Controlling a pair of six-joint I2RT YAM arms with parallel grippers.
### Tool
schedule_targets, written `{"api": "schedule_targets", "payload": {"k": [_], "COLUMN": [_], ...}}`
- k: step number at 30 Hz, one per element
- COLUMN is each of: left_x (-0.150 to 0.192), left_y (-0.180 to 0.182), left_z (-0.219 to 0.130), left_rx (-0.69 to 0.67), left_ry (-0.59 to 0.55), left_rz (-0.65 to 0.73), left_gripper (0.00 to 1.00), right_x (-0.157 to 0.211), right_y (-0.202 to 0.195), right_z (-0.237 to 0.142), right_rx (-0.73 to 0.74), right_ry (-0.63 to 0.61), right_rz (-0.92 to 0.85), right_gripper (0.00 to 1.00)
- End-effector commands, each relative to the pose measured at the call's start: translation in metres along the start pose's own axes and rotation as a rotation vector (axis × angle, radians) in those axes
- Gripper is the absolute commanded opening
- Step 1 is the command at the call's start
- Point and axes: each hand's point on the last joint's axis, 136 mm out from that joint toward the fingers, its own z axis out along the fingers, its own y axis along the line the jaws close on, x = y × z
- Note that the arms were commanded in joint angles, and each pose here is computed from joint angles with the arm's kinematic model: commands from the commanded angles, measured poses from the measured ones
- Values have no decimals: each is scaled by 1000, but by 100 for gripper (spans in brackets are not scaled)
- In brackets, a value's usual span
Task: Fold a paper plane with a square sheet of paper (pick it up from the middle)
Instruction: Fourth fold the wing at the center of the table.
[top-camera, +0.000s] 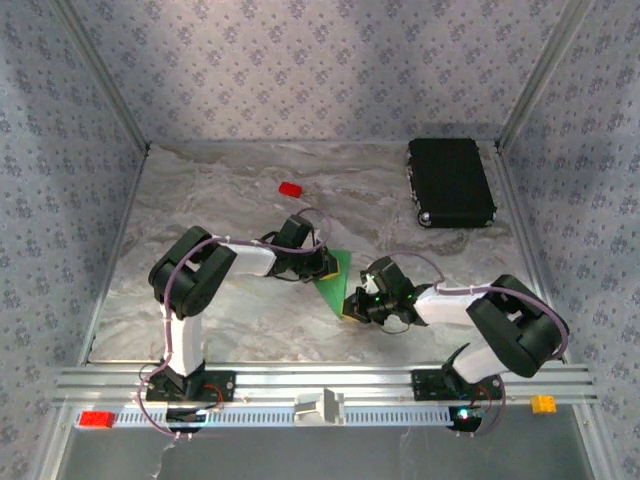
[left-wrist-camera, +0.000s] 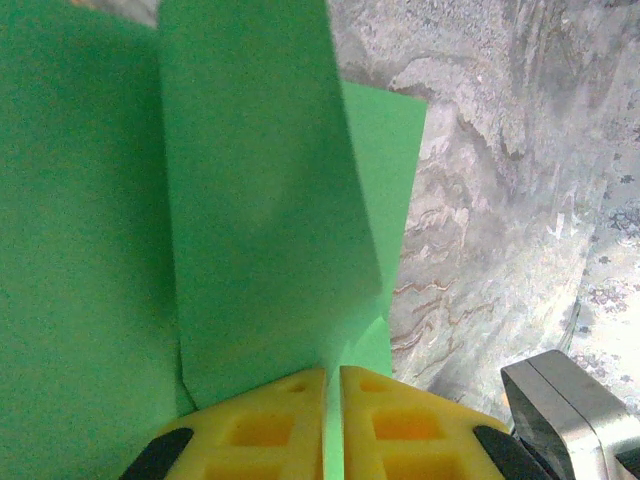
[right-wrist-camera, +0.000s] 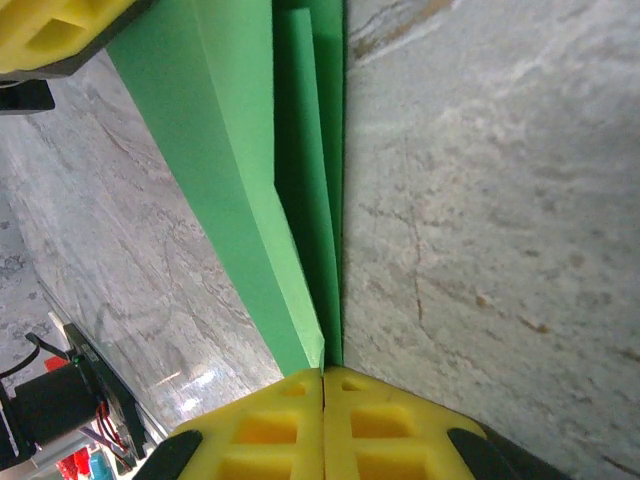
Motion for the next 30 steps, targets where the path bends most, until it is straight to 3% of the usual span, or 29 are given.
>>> {"api": "schedule_targets", "payload": {"k": [1, 7, 13, 17, 21, 25, 30], "left_x": [11, 12, 11, 12, 14, 18, 24], "left_y": [26, 27, 29, 30, 32, 30, 31], "left_z": [6, 5, 4, 1, -4, -5, -7], "left_rx": [-74, -80, -88, -94, -106, -104, -124], "left_ry": [22, 15, 4, -12, -41, -77, -111], "left_rz": [-43, -45, -53, -57, -70, -90, -111], "left_gripper": [12, 12, 12, 12, 11, 11, 11], "right_x": [31, 32, 35, 28, 8, -13, -23], "right_y": [-43, -36, -38, -28, -16, 7, 36], "right_z": [-1, -5, -5, -14, -37, -53, -45], "right_rx": [157, 174, 180, 176, 168, 56, -37], "right_ry": [91, 94, 103, 72, -25, -107, -94], "right_rz": [61, 24, 26, 6, -27, -59, -96], "right_gripper": [7, 12, 6, 17, 20, 15, 7]}}
